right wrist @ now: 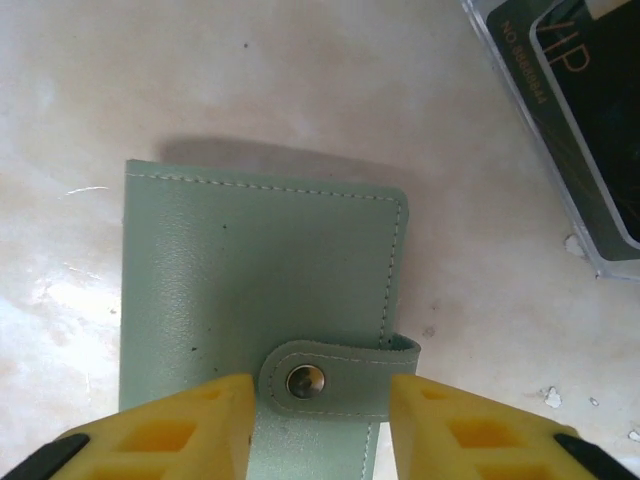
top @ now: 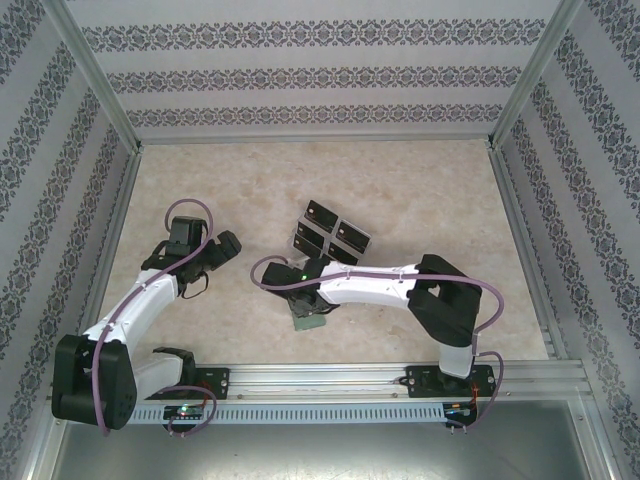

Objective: Put the credit cards into the card holder

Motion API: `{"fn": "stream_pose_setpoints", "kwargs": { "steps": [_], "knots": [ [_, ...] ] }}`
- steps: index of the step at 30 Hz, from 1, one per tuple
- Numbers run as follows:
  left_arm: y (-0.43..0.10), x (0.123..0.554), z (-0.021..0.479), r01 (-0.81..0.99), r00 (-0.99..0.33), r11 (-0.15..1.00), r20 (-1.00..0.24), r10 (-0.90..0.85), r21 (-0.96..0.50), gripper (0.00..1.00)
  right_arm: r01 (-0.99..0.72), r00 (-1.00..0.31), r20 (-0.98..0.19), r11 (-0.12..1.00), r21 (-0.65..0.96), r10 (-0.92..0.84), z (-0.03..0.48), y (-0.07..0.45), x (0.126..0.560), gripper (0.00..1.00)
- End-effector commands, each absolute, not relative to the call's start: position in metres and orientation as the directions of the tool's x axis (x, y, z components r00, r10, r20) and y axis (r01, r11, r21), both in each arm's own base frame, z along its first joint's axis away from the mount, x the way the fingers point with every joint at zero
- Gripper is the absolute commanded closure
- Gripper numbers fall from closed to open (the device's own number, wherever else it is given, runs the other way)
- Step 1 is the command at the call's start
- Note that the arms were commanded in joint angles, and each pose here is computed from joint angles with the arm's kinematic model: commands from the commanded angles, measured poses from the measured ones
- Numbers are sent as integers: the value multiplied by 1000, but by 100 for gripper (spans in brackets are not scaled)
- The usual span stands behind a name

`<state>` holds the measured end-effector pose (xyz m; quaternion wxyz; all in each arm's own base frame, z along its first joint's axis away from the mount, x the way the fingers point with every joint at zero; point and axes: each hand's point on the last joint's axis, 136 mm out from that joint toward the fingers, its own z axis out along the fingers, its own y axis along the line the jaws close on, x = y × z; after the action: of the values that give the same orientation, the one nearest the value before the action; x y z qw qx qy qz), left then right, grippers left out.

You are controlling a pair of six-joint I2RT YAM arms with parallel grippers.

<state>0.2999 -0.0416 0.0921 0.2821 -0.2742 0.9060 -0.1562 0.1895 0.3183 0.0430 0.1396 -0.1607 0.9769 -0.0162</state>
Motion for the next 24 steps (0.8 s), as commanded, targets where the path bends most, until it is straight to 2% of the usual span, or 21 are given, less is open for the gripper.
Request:
{"fn": "stream_pose_setpoints", "kwargs": {
  "steps": [1,8,24],
  "knots": [
    [-47,302,91,-399,-689,797,-425,-587,-455,0,-291,-911,-271,950,-115,-312,44,314,196,60],
    [-49,304,88,-398,-699,795,-410,-586,-458,0,-286,-914,-266,952,-114,-306,37,316,199,60],
    [-53,307,81,-402,-713,791,-384,-586,-461,0,-291,-923,-232,952,-101,-307,26,318,195,53]
  ]
}}
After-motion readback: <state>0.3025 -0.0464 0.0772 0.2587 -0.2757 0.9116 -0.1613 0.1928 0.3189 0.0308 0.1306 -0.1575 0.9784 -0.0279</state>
